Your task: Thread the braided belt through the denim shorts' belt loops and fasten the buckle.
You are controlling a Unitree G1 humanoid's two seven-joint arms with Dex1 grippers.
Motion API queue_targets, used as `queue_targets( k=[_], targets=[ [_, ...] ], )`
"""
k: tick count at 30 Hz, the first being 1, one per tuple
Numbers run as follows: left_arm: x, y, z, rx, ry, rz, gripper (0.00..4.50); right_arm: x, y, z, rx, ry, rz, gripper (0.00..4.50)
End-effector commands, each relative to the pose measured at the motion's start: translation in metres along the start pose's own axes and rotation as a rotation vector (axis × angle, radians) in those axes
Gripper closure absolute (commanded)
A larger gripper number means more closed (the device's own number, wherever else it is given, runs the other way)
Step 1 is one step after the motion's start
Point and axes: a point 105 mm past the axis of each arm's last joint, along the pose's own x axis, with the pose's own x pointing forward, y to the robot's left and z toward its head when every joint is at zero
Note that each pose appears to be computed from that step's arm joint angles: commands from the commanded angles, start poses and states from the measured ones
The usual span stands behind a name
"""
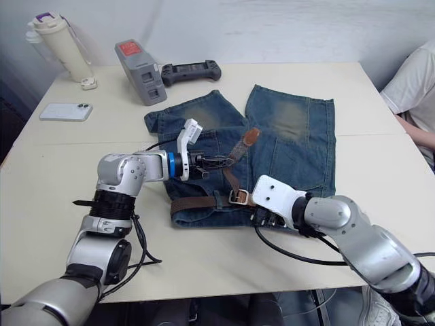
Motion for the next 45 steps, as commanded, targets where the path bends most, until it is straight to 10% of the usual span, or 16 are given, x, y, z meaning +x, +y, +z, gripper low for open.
queue_targets(
  k=[1, 10, 45],
  targets=[
    [-0.005, -0.008, 0.018, 0.076, -0.038, -0.020, 4.50, 0.007, 0.005, 0.000, -0.127, -0.013, -0.012, 1.50],
    [-0.003, -0.010, 0.024, 0.091, -0.041, -0.041, 4.50, 0.016, 0.005, -0.029, -0.270, 0.081, -0.054, 1.50],
    [-0.003, -0.002, 0.014, 0.082, -0.018, -0.019, 4.50, 0.014, -0.039, -0.004, -0.303, -0.004, -0.287, 1.50]
  ],
)
